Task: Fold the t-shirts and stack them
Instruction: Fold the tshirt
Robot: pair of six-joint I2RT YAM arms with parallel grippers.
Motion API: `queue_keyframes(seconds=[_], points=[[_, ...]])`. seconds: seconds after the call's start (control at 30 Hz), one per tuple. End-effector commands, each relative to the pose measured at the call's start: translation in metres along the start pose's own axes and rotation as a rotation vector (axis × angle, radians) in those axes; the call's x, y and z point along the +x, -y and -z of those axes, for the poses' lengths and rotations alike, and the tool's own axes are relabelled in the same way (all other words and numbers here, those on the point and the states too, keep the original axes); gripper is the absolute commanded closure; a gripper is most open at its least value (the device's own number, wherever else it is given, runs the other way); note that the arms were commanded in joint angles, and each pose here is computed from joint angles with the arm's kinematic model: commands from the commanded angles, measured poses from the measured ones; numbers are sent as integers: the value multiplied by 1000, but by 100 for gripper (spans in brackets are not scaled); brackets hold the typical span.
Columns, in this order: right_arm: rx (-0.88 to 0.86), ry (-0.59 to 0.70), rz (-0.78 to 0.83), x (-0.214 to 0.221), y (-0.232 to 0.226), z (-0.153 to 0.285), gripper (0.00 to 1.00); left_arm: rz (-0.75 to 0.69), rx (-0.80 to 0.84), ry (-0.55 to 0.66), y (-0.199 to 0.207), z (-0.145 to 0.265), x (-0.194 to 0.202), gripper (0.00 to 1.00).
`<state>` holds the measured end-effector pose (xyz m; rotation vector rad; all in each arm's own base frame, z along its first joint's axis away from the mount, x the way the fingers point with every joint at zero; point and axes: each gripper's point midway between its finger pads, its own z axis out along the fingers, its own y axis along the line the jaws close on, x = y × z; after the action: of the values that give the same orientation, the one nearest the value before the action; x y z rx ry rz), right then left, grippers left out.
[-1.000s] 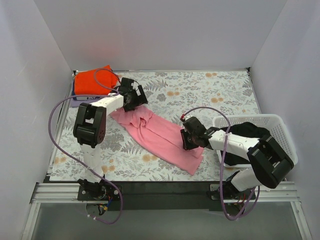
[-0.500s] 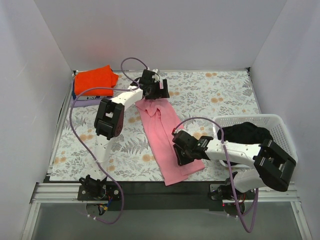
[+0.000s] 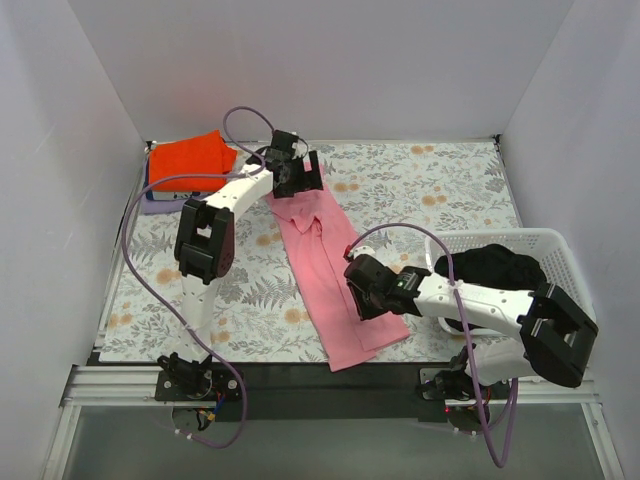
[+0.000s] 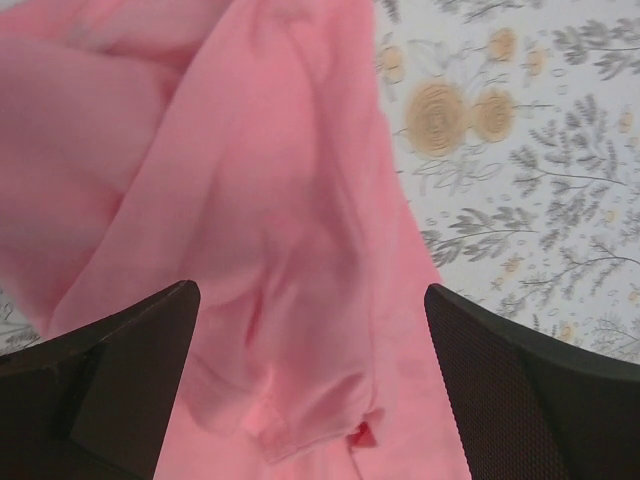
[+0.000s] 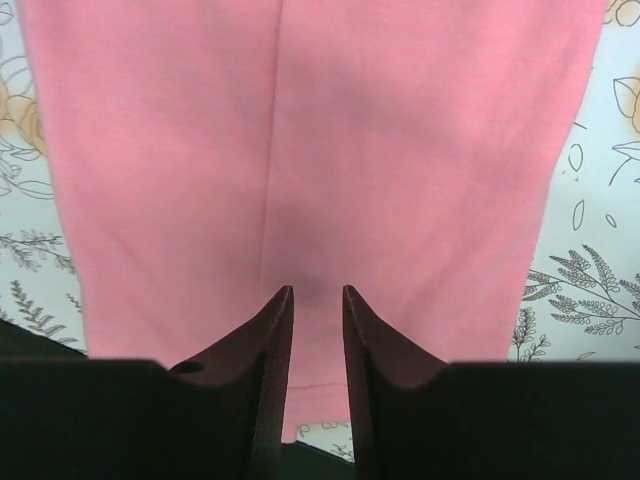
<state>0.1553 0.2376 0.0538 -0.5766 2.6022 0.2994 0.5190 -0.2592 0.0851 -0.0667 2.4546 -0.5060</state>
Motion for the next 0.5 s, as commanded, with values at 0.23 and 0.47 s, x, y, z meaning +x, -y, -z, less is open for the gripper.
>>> queue_keyframes(seconds=[0.23, 0.47], points=[[2, -24, -29, 27, 8, -17, 68, 136, -129, -55, -47, -12, 23, 5], [-68, -68, -42, 41, -8, -19, 68, 122, -99, -30, -51, -40, 15, 5]])
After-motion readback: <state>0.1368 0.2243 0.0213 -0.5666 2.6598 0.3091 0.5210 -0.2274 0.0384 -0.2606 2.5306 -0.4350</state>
